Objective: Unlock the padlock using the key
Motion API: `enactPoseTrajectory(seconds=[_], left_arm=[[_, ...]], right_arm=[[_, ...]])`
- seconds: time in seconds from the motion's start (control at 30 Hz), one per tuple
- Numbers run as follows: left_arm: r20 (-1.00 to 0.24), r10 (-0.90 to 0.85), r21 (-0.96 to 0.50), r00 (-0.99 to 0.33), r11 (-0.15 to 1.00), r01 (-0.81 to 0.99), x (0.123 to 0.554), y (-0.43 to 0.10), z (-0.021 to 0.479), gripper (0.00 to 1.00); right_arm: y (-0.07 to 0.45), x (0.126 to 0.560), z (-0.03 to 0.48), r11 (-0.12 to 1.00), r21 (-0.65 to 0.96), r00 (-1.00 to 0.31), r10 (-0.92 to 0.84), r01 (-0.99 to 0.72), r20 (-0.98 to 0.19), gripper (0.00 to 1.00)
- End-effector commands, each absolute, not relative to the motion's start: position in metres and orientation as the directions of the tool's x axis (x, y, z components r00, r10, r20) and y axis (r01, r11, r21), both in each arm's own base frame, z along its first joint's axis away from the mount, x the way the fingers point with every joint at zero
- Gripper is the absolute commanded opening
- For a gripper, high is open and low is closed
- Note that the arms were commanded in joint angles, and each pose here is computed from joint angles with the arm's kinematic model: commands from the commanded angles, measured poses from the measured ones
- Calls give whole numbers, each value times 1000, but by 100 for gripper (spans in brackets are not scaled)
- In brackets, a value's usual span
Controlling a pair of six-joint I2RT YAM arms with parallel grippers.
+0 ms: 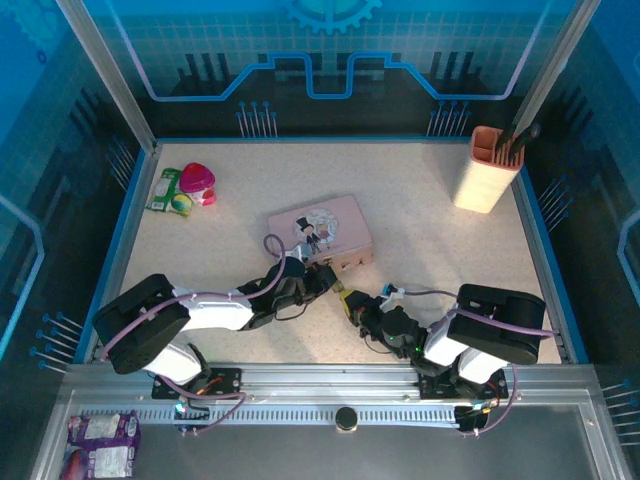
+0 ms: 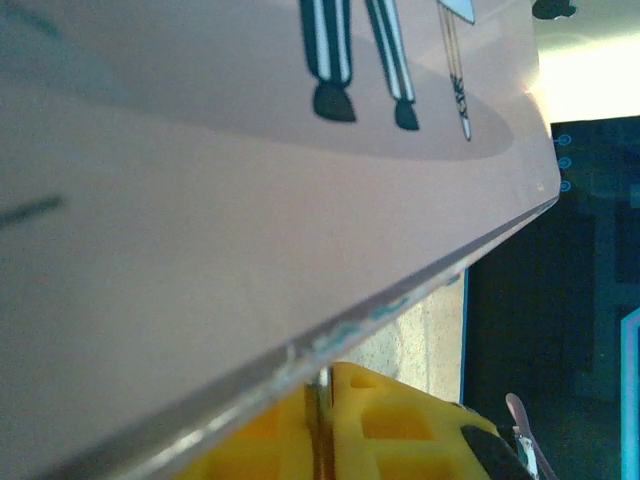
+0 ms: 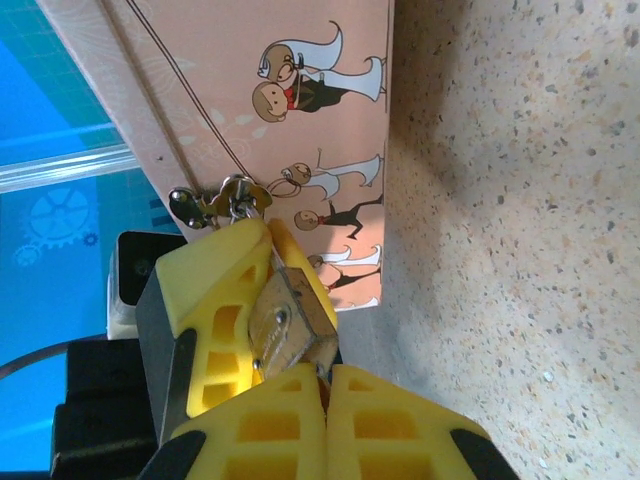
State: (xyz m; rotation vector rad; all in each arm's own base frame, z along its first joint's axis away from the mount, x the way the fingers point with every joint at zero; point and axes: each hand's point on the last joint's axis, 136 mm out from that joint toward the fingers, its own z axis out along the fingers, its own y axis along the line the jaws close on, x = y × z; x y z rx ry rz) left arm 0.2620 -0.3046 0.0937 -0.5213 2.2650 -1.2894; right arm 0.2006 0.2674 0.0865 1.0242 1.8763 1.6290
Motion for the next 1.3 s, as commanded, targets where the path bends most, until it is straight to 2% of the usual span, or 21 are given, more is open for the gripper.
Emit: enactPoseTrajectory(seconds=[0.0,0.27,0.4,0.53,0.67,0.83,0.93,1.0,1.07,1.13,1.27], left_arm=[[-191,-491,-937,-850,349,9,255,-341,142,0],[-198,-477,-931,-856,365,12,249,-344,142,0],[-212,-493,-907,-844,421,-17,250,-333,135,0],[-232,-512,-884,-827,467,-41,256,-319,129,0],[-237,-535,-874,-811,482,-63,260,-311,124,0],[-225,-547,-874,-806,480,-82,265,-307,119,0],[-221,-550,-872,-806,482,-90,266,-305,118,0],[-220,-547,-870,-807,485,-91,267,-304,117,0],[-222,-549,-867,-806,489,-95,268,-302,118,0],[-220,-550,-867,-805,489,-97,268,-301,118,0],[-208,-554,-871,-806,480,-106,267,-300,119,0]], right_arm=[[283,205,112,-65,977,-634,752,204,183,0],[285,209,114,-52,981,-648,744,189,164,0],[281,207,99,3,974,-658,737,229,152,15],[282,202,89,87,965,-714,690,247,121,26],[281,191,81,234,937,-758,650,260,48,42],[253,182,86,465,859,-775,617,215,-140,60],[231,179,95,596,790,-771,568,144,-288,59],[222,179,107,673,739,-770,490,36,-409,55],[219,176,124,751,651,-766,354,-109,-537,47],[219,173,136,804,542,-740,206,-244,-640,44],[225,165,147,838,258,-582,-86,-482,-808,40]])
